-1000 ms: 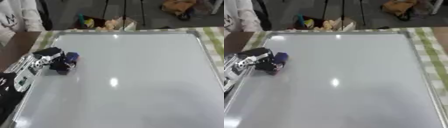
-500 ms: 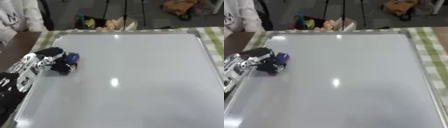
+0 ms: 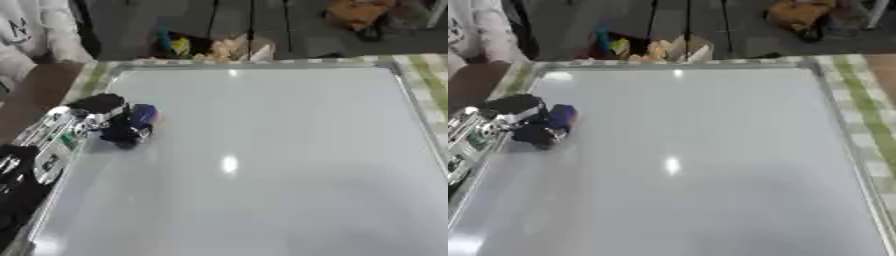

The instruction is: Wipe the whiteboard clean with a brush.

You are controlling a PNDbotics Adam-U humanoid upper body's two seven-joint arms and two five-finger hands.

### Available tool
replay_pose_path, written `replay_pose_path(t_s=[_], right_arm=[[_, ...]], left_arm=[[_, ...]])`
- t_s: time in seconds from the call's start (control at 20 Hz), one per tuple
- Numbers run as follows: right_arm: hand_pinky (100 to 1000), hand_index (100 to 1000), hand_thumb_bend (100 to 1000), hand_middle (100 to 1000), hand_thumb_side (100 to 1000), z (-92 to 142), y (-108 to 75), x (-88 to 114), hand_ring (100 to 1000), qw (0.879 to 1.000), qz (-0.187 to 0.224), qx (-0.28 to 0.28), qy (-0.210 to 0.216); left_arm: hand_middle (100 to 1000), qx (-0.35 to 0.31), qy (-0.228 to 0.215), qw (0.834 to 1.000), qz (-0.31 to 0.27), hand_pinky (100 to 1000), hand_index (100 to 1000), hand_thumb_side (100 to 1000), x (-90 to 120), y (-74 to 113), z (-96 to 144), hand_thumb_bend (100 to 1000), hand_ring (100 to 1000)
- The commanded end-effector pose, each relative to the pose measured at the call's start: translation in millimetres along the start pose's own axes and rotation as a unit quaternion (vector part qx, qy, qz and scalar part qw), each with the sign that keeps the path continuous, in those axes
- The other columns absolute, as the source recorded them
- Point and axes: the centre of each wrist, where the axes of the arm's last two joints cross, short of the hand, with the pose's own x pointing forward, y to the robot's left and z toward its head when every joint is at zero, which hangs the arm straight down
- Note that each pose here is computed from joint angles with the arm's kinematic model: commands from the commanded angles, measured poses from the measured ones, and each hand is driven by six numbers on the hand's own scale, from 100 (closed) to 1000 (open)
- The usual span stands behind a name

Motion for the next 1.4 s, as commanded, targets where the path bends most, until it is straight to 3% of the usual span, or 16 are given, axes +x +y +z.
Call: replay_pose_path(t_s=[0.05, 0.7, 1.4], right_arm=[[761, 789, 100, 540, 821, -8.3, -3.3, 3.1, 700, 1.000, 0.002, 0.003, -0.018], [762, 789, 100, 540, 822, -8.4, -4.6, 3.0, 701, 1.000, 0.004, 0.001, -0.018], [762, 790, 100, 538, 823, -7.8, -4.1, 3.0, 700, 1.000, 0.005, 0.002, -0.015]], left_arm=[[380, 0.013, 0.026, 1.000, -0.004, 476, 331, 773, -16.4, 8.8, 4.6, 165, 491], [377, 0.014, 0.075, 0.997, 0.006, 477, 330, 753, -39.9, 0.3, 1.8, 165, 490], [379, 0.018, 0.056, 0.998, -0.002, 480, 327, 756, -33.4, 2.0, 2.4, 184, 490]])
